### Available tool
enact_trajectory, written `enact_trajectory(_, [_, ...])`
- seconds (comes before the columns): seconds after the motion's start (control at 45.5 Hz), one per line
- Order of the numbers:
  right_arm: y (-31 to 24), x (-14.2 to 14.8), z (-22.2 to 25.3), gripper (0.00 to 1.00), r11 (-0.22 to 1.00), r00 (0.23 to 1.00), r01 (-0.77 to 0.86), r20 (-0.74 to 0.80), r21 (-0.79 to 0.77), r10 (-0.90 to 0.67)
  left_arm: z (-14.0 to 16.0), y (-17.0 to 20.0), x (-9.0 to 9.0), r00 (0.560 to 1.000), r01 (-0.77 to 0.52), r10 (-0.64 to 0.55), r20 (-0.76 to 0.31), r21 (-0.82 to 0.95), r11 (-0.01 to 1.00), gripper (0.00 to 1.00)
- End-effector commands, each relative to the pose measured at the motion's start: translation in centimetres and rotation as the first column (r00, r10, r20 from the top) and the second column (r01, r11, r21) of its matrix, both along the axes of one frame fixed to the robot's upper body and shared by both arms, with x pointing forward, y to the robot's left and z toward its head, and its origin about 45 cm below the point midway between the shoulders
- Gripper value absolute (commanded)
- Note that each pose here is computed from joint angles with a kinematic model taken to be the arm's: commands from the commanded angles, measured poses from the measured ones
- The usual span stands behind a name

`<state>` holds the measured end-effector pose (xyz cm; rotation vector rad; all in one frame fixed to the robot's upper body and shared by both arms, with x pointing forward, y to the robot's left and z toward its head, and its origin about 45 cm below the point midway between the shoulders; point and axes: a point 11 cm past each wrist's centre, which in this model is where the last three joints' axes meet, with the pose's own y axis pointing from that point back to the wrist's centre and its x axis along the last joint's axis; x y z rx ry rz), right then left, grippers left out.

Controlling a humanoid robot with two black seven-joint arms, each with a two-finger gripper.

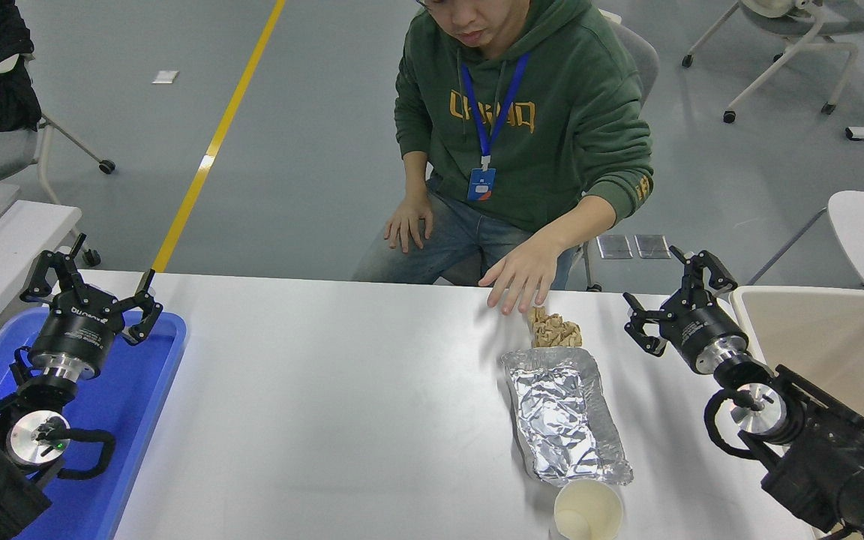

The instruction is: Clean the table surface

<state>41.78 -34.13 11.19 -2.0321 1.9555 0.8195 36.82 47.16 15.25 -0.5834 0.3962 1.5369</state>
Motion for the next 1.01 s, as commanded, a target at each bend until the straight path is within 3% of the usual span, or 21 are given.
enact_trajectory(0.0, [-0.61, 0.13, 0.38, 1.0, 1.0, 1.0, 0.007, 0.004, -0.015, -0.007, -0.02, -0.04, 0.01, 1.0, 0.001, -0.001, -0.001, -0.001, 1.0, 1.0])
enact_trajectory(0.989, [-1.56, -0.07, 0.32, 1.0, 0.999, 1.0, 0.02, -0.002, -0.031, -0.021, -0.03, 0.0, -0.03, 1.0, 0.002, -0.002, -0.002, 0.003, 1.0, 1.0])
